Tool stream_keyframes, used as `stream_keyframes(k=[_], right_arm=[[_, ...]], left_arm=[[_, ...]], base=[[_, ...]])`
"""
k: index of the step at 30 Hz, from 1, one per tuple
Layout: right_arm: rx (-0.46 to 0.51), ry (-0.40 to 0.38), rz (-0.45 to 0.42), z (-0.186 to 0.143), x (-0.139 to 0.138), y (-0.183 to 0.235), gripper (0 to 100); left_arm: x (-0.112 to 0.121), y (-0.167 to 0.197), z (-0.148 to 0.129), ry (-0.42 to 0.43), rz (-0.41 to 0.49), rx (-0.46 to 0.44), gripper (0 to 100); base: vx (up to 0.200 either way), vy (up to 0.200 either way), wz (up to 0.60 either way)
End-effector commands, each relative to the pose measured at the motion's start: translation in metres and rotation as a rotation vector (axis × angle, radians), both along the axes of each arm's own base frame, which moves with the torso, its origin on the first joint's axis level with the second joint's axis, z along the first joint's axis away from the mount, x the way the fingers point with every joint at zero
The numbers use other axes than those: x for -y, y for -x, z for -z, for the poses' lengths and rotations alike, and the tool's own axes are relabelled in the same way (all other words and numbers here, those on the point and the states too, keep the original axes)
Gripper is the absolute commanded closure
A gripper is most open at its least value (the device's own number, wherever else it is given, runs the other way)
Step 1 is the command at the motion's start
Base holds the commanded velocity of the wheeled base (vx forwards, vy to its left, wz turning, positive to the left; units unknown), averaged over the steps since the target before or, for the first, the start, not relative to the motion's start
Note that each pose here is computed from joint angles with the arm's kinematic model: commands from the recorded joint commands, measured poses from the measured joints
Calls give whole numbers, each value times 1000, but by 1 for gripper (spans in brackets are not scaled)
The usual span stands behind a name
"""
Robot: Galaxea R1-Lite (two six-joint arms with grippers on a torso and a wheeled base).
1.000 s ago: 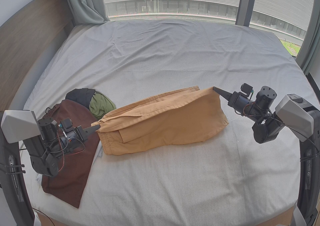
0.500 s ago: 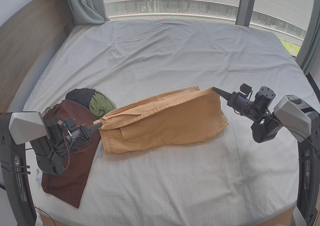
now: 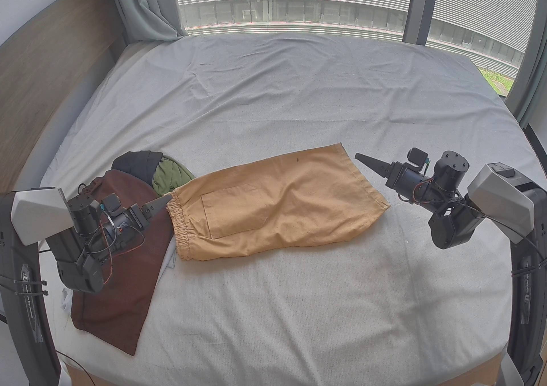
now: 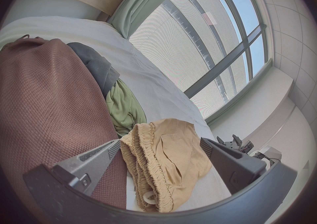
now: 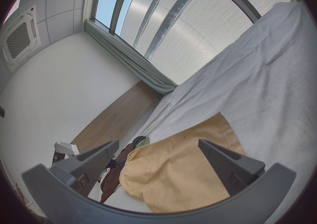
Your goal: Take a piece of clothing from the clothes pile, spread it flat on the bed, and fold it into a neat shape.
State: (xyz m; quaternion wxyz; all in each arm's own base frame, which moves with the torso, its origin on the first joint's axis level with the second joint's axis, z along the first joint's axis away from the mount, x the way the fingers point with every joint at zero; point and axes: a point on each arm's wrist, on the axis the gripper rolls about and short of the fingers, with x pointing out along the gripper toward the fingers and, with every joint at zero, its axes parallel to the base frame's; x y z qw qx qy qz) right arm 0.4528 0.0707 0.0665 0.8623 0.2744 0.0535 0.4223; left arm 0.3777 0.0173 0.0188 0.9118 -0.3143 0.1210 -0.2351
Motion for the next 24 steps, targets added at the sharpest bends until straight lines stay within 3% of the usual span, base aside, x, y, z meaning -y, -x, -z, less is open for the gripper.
stream_keyframes(k=[1,9,24], right_arm=[[-10,15,-25,-7,-9,23,0],[-25,24,-36,0,-17,51,0],[-81,158,-3,19,-16,98,0]], left_arm=[[3,5,-9,-1,10,13,0],[9,13,-24,-1,30,33,0],[18,20,-42,-7,56,72,0]], base=[[0,0,0],[0,0,0],[0,0,0]])
